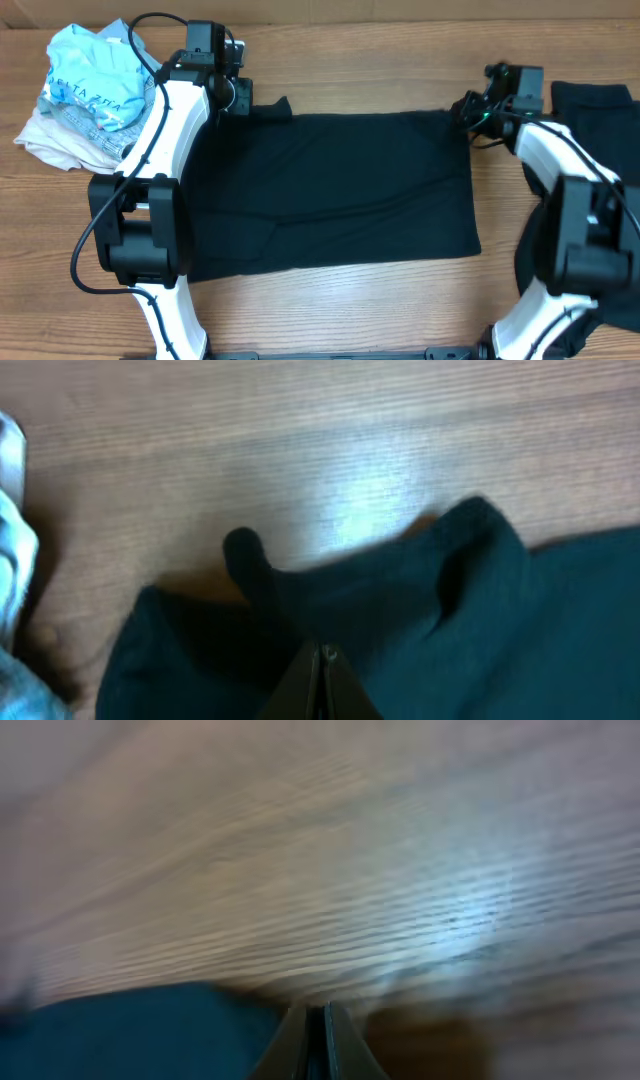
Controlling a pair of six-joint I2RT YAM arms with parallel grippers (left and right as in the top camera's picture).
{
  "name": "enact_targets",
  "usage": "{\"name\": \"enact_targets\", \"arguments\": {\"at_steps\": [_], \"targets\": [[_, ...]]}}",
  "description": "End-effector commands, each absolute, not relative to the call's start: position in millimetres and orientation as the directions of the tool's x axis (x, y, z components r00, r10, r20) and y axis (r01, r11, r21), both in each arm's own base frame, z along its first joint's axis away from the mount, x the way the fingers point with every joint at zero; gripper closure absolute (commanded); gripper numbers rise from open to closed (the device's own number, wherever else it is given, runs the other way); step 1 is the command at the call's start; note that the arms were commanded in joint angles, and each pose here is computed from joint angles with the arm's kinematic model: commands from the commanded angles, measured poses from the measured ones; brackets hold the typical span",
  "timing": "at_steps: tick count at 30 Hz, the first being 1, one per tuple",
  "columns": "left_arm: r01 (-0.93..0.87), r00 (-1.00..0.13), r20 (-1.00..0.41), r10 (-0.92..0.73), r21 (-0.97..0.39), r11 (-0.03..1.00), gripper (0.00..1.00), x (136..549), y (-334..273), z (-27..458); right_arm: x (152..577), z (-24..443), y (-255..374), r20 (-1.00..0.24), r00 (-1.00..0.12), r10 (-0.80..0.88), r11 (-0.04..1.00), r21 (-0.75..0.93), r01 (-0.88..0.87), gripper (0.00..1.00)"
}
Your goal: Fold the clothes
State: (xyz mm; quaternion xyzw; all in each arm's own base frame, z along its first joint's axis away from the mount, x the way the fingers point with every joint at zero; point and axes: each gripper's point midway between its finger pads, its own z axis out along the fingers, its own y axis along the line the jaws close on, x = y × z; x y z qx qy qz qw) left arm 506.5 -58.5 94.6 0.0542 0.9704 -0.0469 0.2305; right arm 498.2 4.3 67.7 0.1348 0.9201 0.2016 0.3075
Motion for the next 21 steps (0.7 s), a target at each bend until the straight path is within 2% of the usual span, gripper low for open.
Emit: {"name": "enact_targets", "arguments": {"at_steps": [1, 10, 13, 21], "targets": [[0.134, -0.886, -0.452, 0.097, -0.050, 0.990, 0.96, 499.8, -53.4, 111.4, 495.1, 133.0, 10.2, -0.582, -0.729, 0.359, 0.884, 0.463, 0.066, 0.96], [0.105, -0.985, -0.144, 0.095, -0.063, 0.993, 0.96, 424.8, -42.1, 87.4, 447.6, 94.8, -5.9, -0.405, -0.830, 0.383, 0.903, 0.354, 0.243, 0.96], [0.104, -0.994, -0.032, 0.102, -0.066, 0.992, 0.96, 397.2, -39.7, 85.1, 432.7, 86.0, -9.2, -0.351, -0.852, 0.388, 0.905, 0.319, 0.281, 0.96], [0.081, -0.985, 0.149, 0.089, -0.056, 0.995, 0.96, 353.6, -29.8, 87.6, 391.2, 70.6, -4.8, -0.182, -0.901, 0.393, 0.899, 0.280, 0.336, 0.96]]}}
